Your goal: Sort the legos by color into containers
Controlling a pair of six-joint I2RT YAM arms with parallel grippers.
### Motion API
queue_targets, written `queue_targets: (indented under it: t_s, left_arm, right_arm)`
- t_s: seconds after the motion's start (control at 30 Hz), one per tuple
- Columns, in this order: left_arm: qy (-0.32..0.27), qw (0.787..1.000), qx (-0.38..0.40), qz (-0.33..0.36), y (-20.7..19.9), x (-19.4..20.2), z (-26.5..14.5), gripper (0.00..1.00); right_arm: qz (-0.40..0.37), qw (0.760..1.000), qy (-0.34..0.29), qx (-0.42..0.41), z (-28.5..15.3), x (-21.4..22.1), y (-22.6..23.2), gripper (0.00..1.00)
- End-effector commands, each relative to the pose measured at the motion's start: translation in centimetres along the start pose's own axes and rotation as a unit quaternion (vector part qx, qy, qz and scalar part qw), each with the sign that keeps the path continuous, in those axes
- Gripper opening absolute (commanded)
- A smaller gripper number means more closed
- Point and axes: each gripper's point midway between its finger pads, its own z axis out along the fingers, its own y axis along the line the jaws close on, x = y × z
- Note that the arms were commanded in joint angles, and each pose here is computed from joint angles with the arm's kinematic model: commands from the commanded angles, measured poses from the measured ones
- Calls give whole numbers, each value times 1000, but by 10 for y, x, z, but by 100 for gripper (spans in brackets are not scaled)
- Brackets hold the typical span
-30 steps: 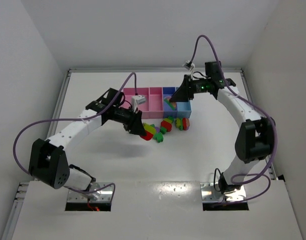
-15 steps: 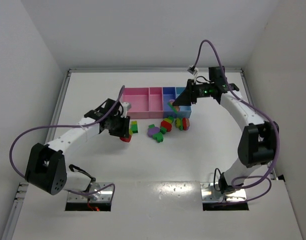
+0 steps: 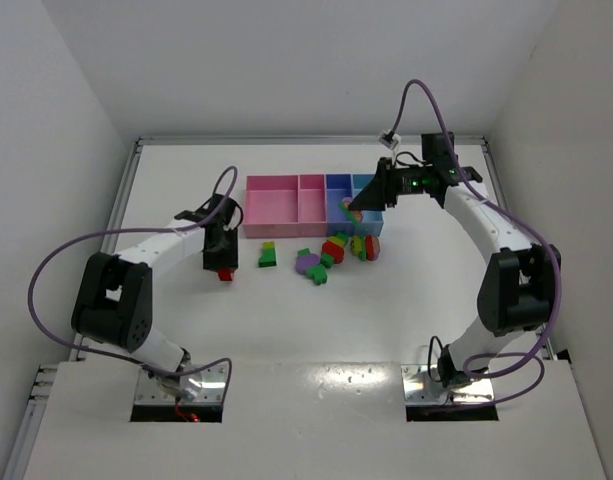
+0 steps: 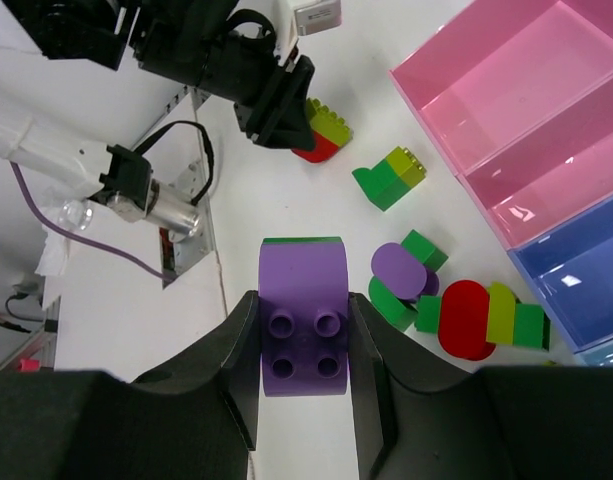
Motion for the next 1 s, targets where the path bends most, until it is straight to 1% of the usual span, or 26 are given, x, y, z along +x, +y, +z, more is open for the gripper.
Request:
queue_targets:
  t_s: [0.0,0.03,0.1,0.13,0.17,0.2,0.27,0.33,0.4,0.43,0.47,0.5,0.53,0.57,0.6,0.63,0.67,0.7,0.73,0.77,0.8,0.83,0.87,0.97]
  left_arm:
    - [-18,1000,16,-13,-6,-24,0,17]
    - [-15,999,27,-13,-10,-23,0,29]
    - [-8,999,32,-2,-12,-23,3,38]
    - [-8,999,45,4,-16,-25,1,55]
    - [-8,999,45,9,-16,-25,1,62]
    - [-13,998,54,13,-20,-30,-2,64]
    - [-23,996,81,35,-27,-35,-11,75]
    - [-37,993,100,55,-31,-39,-24,77]
    - [-34,985,149,80,-42,-35,-35,77]
    - [-45,979,170,106,-42,-38,-42,77]
    - [-55,959,248,128,-60,-34,-65,77]
    - [-71,943,291,146,-68,-38,-81,77]
    - [-91,922,332,178,-72,-39,-94,77]
    - [-94,903,371,194,-81,-34,-108,77]
    - [-102,872,431,209,-97,-31,-129,77]
    - [-113,854,457,220,-104,-34,-143,77]
    - [-110,842,480,221,-110,-35,-149,77]
    - [-100,813,527,226,-122,-30,-163,76]
    - [-91,799,550,224,-128,-34,-166,76]
    - [-80,786,572,222,-135,-33,-172,74]
    - [-75,775,587,221,-138,-34,-176,74]
    - [-62,757,614,214,-141,-30,-183,74]
    - [-77,751,616,227,-145,-39,-190,74]
    - [-93,741,617,248,-156,-51,-199,74]
  right_arm:
    - [-35,999,-8,2,-3,-11,1,0]
    - [-35,999,-8,2,-3,-11,1,0]
    - [-35,999,-8,2,-3,-11,1,0]
    - [-35,999,-8,2,-3,-11,1,0]
    - [-35,999,-8,-3,-3,-11,2,0]
    - [-35,999,-8,-3,-3,-11,2,0]
    - [-30,999,-7,-9,-2,-8,3,0]
    - [-30,999,-7,-9,-2,-8,3,0]
    - [-25,1000,-5,-14,-2,-4,4,0]
    - [-25,999,-6,-19,-2,-4,6,0]
    - [-21,999,-6,-25,-3,-3,10,0]
    - [-17,999,-10,-35,-3,-5,14,0]
    - [-16,999,-13,-42,-3,-8,17,0]
    - [-7,999,-15,-50,-2,-7,18,0]
    - [-2,998,-15,-65,1,-6,23,0]
    - [-7,997,-22,-70,3,-15,29,0]
    - [-1,997,-24,-78,4,-14,31,0]
    - [3,996,-23,-85,9,-13,35,0]
    - [-2,994,-29,-102,13,-23,44,0]
    - [9,994,-29,-103,15,-22,41,0]
    - [9,993,-26,-115,19,-22,47,0]
    - [9,992,-23,-123,22,-25,49,0]
    - [9,991,-21,-134,28,-31,57,0]
    - [10,986,-7,-166,42,-35,73,0]
